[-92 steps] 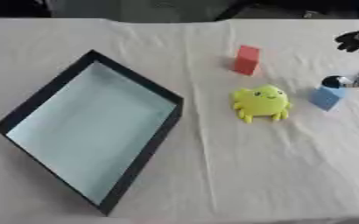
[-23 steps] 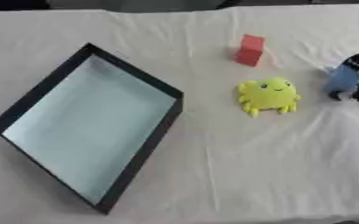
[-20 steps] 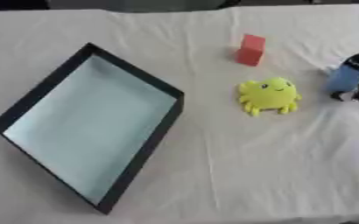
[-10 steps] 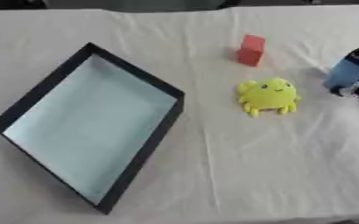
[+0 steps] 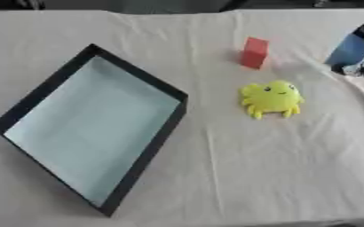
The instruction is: Pick up objects on the table and place them in the box.
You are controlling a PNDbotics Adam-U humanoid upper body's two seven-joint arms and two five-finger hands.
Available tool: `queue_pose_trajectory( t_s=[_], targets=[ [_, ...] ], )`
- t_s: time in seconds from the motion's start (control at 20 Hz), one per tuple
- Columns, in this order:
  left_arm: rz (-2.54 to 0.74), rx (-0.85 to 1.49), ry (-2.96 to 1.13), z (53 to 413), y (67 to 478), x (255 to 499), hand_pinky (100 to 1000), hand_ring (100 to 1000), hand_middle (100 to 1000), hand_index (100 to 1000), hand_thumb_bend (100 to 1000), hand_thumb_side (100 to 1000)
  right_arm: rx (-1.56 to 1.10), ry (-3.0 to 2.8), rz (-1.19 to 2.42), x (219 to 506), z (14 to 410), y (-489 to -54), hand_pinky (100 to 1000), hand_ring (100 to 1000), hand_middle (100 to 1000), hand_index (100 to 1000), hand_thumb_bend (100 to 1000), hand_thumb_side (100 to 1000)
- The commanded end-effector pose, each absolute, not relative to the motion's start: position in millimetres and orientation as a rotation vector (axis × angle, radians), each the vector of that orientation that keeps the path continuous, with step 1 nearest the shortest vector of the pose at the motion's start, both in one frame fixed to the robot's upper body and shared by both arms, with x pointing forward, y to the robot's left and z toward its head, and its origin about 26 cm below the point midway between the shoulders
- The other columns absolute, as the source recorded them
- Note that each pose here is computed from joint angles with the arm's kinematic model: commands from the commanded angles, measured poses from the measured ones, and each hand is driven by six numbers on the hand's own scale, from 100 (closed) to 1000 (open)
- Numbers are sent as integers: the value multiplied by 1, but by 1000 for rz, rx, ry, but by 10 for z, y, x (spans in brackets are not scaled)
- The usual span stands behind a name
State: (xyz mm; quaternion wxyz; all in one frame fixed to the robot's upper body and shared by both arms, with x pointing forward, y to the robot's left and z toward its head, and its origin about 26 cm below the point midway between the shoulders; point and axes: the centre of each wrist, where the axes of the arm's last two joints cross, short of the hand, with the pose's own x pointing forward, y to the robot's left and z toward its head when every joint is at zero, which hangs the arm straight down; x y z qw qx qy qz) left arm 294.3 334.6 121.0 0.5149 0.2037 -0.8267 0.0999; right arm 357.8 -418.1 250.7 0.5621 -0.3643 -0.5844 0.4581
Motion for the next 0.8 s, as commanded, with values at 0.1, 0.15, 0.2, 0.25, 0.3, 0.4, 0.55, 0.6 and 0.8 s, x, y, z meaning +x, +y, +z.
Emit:
queue_pose_trajectory(
  t_s=[0.1, 0.15, 0.2, 0.25, 0.3, 0.4, 0.55, 0.6, 0.8],
  targets=[
    [213, 519, -2013, 1305, 3402, 2934, 803, 583, 796, 779, 411, 664, -892, -1495, 1141, 3454, 3003, -3990, 832, 674, 419, 602, 424, 220],
    [212, 520, -2013, 1306, 3404, 2933, 803, 583, 796, 780, 410, 665, -883, -1528, 1162, 3427, 3080, -3914, 832, 673, 419, 603, 422, 219],
    [211, 522, -2013, 1307, 3406, 2932, 803, 584, 796, 780, 410, 665, -869, -1556, 1182, 3398, 3142, -3838, 832, 672, 419, 603, 421, 220],
    [209, 523, -2012, 1307, 3409, 2931, 803, 584, 797, 780, 410, 665, -856, -1583, 1207, 3365, 3202, -3755, 833, 673, 421, 604, 461, 275],
    [207, 524, -2012, 1308, 3411, 2930, 803, 584, 797, 780, 410, 665, -844, -1607, 1231, 3329, 3255, -3673, 834, 672, 421, 605, 423, 219],
    [204, 525, -2013, 1312, 3414, 2930, 803, 585, 797, 780, 410, 664, -817, -1649, 1268, 3257, 3344, -3526, 835, 670, 423, 608, 422, 213],
    [198, 530, -2013, 1317, 3425, 2927, 803, 585, 797, 780, 410, 664, -795, -1715, 1311, 3137, 3501, -3327, 839, 666, 425, 609, 427, 211],
    [197, 532, -2012, 1318, 3429, 2926, 803, 586, 797, 780, 410, 664, -788, -1735, 1321, 3097, 3545, -3271, 839, 663, 425, 609, 427, 210],
    [195, 536, -2011, 1318, 3437, 2924, 803, 586, 797, 780, 410, 664, -749, -1818, 1378, 2905, 3710, -3030, 835, 652, 426, 609, 432, 212]
  ],
)
